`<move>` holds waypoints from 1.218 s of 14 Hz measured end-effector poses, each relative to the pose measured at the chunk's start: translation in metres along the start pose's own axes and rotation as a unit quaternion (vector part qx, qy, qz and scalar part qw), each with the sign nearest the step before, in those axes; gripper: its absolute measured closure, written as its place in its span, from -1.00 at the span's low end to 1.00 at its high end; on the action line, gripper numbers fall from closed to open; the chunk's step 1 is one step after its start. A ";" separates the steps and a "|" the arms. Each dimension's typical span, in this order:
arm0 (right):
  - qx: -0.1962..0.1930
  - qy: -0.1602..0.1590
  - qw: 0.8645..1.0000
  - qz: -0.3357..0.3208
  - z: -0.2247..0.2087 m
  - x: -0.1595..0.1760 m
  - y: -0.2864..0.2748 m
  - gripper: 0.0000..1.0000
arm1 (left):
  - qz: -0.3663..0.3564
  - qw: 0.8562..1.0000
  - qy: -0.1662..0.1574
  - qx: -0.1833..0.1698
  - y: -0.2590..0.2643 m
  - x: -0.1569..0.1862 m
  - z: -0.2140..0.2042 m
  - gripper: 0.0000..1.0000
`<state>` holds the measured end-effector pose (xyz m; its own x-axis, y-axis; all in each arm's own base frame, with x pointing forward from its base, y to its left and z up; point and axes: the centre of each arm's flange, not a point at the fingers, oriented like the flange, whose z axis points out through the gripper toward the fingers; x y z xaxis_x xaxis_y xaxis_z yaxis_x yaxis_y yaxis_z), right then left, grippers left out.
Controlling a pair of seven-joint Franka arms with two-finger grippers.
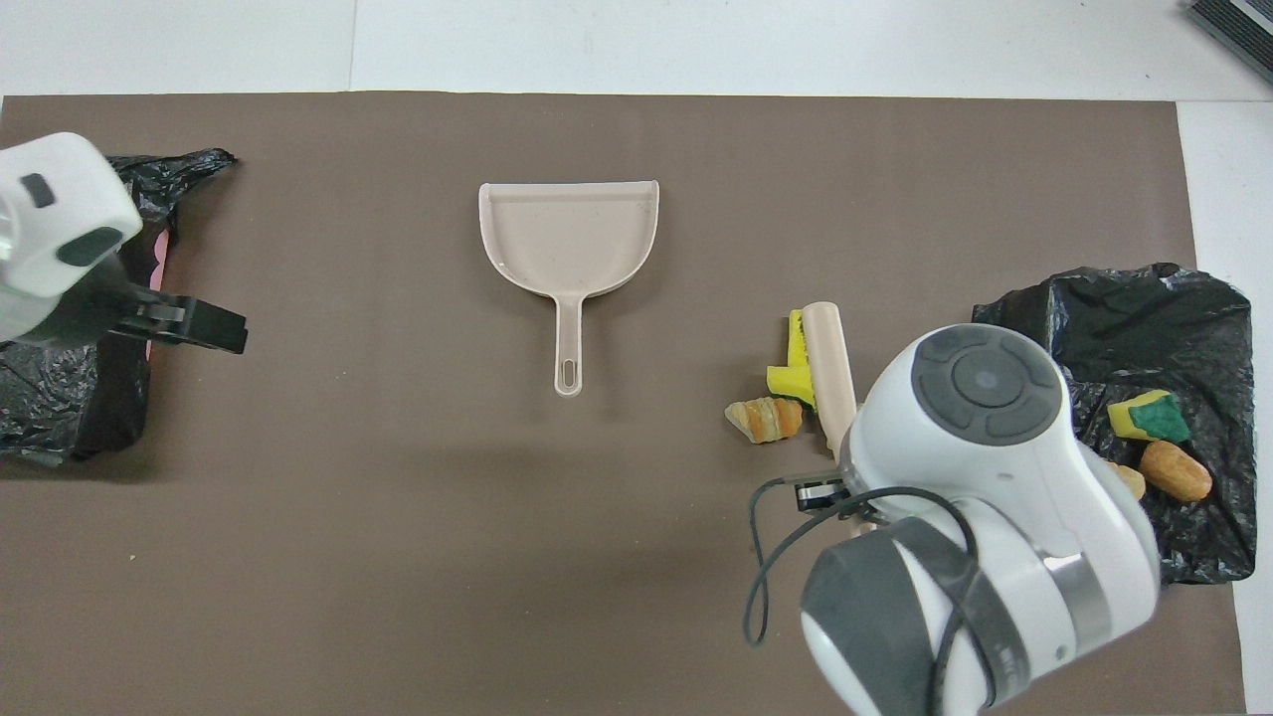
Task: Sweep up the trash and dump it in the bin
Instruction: 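Reach the left gripper to the dustpan while the right gripper grasps the brush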
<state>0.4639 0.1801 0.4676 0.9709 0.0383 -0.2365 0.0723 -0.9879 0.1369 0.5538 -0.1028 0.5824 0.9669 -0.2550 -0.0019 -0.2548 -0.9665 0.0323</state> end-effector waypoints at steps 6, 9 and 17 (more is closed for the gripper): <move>-0.052 0.009 0.998 -0.019 0.063 0.044 0.049 0.48 | 0.011 1.000 0.001 0.001 0.093 0.000 0.083 -1.00; -0.052 -0.005 0.998 -0.039 0.089 0.049 0.034 0.48 | 0.020 1.000 -0.002 0.002 0.148 -0.017 0.133 -1.00; 0.000 -0.009 0.999 -0.052 0.100 0.039 -0.022 0.48 | -0.077 0.993 0.084 -0.031 0.219 0.031 0.183 -1.00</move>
<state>0.4778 0.1885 0.3588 0.9539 0.1390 -0.2660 0.1734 -0.9786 0.1104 0.5257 -0.3283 0.4063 0.9838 -0.0904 0.1549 -0.1074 -0.9887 0.1051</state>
